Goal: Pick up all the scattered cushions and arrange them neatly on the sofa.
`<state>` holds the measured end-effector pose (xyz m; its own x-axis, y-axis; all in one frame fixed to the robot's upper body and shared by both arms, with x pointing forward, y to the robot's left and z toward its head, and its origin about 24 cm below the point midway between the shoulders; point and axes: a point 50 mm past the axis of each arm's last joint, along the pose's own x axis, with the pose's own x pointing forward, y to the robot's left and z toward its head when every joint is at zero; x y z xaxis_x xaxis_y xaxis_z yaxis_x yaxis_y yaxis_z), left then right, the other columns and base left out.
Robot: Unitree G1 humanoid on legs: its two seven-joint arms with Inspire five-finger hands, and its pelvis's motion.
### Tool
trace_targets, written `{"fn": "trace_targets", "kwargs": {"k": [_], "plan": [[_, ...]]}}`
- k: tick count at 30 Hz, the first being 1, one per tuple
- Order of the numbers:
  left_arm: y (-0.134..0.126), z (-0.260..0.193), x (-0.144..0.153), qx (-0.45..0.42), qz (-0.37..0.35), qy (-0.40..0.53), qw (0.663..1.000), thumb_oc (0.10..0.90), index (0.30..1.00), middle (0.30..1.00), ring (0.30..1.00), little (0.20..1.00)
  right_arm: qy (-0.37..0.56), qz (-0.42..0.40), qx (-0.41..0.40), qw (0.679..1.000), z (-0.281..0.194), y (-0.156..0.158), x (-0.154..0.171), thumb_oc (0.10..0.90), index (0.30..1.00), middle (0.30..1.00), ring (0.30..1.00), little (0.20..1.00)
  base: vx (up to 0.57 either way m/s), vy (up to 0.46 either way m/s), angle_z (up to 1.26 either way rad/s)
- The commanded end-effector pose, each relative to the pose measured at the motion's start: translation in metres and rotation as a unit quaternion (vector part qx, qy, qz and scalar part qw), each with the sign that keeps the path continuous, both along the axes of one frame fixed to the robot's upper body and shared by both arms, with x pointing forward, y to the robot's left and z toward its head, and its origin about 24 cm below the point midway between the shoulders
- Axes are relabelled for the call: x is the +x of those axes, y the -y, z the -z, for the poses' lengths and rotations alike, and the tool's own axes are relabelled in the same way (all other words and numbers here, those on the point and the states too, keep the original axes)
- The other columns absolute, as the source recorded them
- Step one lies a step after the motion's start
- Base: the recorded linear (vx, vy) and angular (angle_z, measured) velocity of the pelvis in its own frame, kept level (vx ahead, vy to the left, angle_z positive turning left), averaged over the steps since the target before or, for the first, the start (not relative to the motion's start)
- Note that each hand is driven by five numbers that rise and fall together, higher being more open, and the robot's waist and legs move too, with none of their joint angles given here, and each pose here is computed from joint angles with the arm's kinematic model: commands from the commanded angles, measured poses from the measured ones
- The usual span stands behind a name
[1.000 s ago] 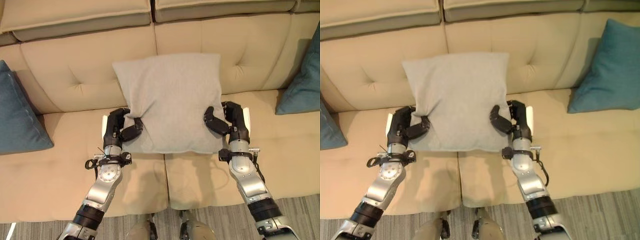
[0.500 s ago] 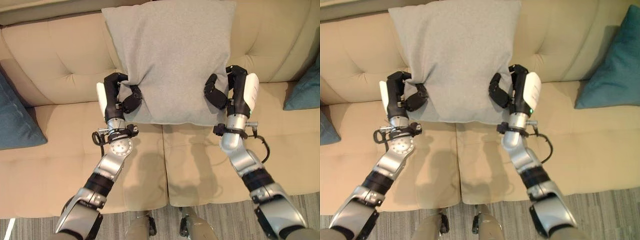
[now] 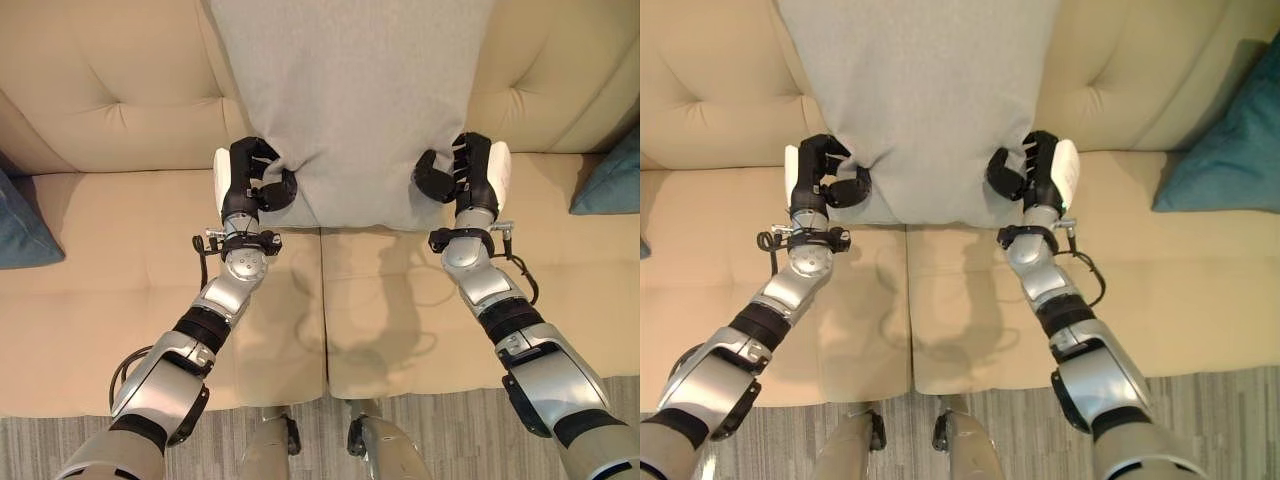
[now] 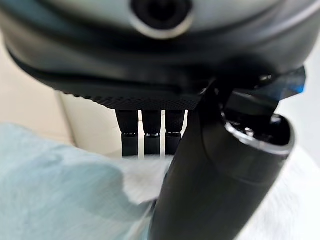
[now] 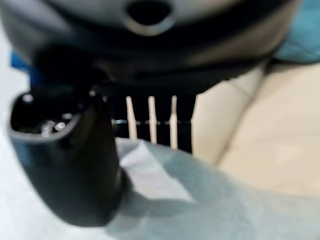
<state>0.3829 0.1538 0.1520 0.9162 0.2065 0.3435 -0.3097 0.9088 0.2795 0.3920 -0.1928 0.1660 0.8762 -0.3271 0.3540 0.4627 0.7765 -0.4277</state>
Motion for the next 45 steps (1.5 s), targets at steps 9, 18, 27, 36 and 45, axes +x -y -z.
{"fn": "trace_targets", "kwargs": {"k": [9,18,27,36,45], "plan": [[0.002,-0.042,-0.007,-0.016,0.062,0.103,0.993,0.800,0.900,0.900,0.900,0.900,0.077,-0.039,0.022,0.996,-0.031,-0.001,-0.002,0.800,0.900,0.900,0.900,0.900,0.00,0.007,0.03],[-0.045,0.042,-0.047,-0.090,0.019,0.003,0.996,0.800,0.900,0.900,0.900,0.900,-0.026,-0.010,0.036,0.999,0.056,0.043,-0.048,0.800,0.900,0.900,0.900,0.900,0.03,-0.009,0.06],[-0.097,0.117,-0.110,-0.147,-0.065,-0.103,0.982,0.800,0.900,0.900,0.900,0.900,-0.137,0.044,0.031,0.989,0.125,0.086,-0.111,0.800,0.900,0.900,0.900,0.900,0.06,0.008,-0.09],[-0.112,0.223,-0.201,-0.107,-0.104,-0.364,0.919,0.800,0.900,0.900,0.900,0.900,-0.325,0.067,0.069,0.941,0.212,0.097,-0.182,0.800,0.900,0.900,0.900,0.900,0.01,0.004,-0.01],[-0.108,0.293,-0.285,-0.047,-0.126,-0.586,0.799,0.800,0.900,0.900,0.900,0.900,-0.468,0.058,0.111,0.875,0.275,0.073,-0.235,0.800,0.900,0.900,0.900,0.900,-0.01,-0.077,0.00]]}}
